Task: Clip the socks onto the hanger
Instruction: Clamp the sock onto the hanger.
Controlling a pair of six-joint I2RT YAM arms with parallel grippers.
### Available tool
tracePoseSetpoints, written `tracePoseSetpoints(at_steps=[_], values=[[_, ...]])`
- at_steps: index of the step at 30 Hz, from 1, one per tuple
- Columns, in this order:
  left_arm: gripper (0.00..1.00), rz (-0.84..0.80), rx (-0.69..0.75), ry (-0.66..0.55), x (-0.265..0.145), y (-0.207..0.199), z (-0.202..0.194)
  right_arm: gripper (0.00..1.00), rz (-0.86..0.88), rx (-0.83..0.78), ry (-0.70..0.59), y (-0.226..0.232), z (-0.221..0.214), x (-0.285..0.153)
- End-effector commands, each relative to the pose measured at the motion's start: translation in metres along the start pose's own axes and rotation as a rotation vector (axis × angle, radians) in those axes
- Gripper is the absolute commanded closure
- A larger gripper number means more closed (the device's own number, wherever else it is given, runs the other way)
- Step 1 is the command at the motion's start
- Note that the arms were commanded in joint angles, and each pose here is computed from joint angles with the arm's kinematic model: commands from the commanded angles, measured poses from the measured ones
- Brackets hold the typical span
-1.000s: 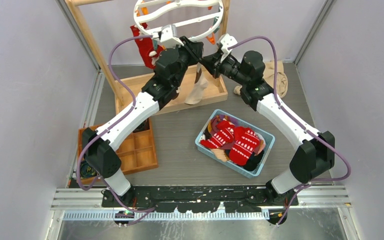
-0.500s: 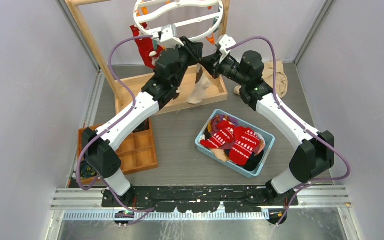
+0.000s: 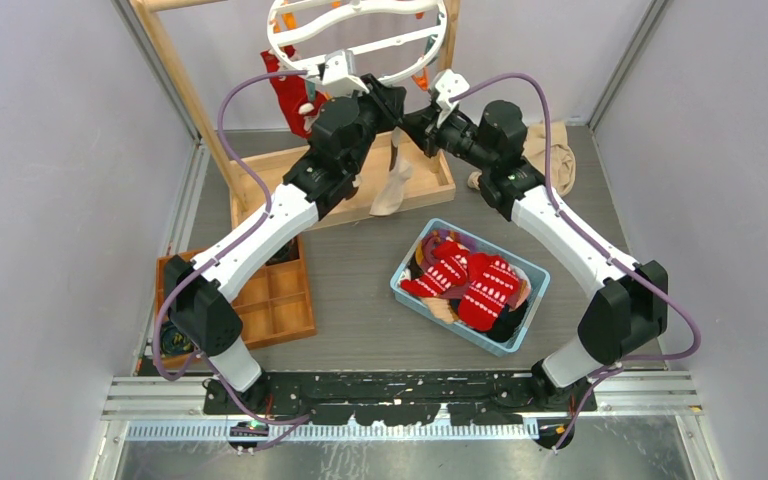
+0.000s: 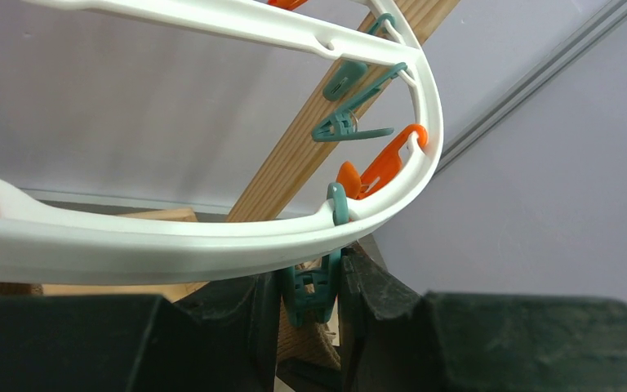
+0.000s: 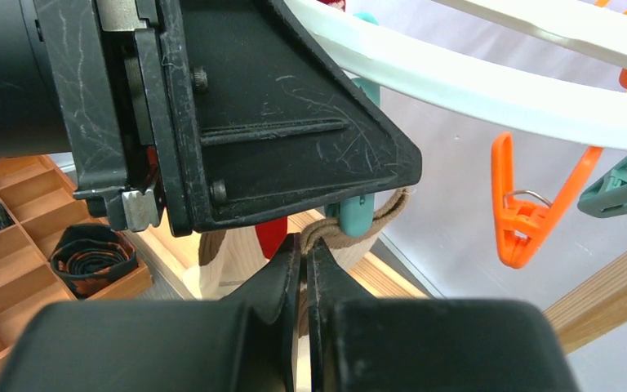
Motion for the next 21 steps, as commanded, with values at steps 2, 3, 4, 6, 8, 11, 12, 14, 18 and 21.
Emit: tracePoseSetpoints(at_steps=[2, 3, 4, 6, 8, 11, 12, 14, 18, 21], values=[[0.96, 0.002, 0.009, -0.061, -0.004, -0.005, 0.027, 0.99, -0.023, -0.075, -0.105, -0.005, 0.041, 0.001], [0.96, 0.006, 0.011, -0.058, -0.003, -0.004, 0.026, 0.99, -0.027, -0.079, -0.106, -0.006, 0.041, 0.001], [0.96, 0.009, 0.012, -0.058, -0.003, -0.003, 0.026, 0.99, -0.034, -0.085, -0.106, -0.007, 0.042, 0.001], [0.97, 0.012, 0.017, -0.056, -0.003, -0.003, 0.026, 0.99, -0.046, -0.092, -0.105, -0.009, 0.042, 0.0], [0.97, 0.012, 0.018, -0.054, -0.003, -0.003, 0.025, 0.99, -0.05, -0.098, -0.104, -0.01, 0.042, 0.0], [0.97, 0.016, 0.019, -0.05, -0.002, -0.002, 0.024, 0.99, -0.05, -0.106, -0.11, -0.009, 0.044, -0.001], [0.97, 0.017, 0.02, -0.048, -0.002, -0.002, 0.024, 0.99, -0.05, -0.109, -0.113, -0.01, 0.045, -0.001], [0.97, 0.02, 0.021, -0.044, -0.002, -0.002, 0.024, 0.99, -0.052, -0.119, -0.117, -0.01, 0.046, -0.001], [0.97, 0.022, 0.02, -0.039, -0.001, -0.002, 0.023, 0.99, -0.055, -0.139, -0.126, -0.011, 0.05, -0.001], [0.97, 0.025, 0.022, -0.033, 0.0, -0.002, 0.022, 0.99, -0.053, -0.144, -0.131, -0.011, 0.052, -0.002]])
Point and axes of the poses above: each gripper's point midway between its finger pads, its own x axis out along the fingers, its own y axis along the line the jaws close on, z = x × y, the point moved 4 cm from there along -x, back along the fingers, and after that the axes turned 3 degrees about x, right-handed, at the moved point
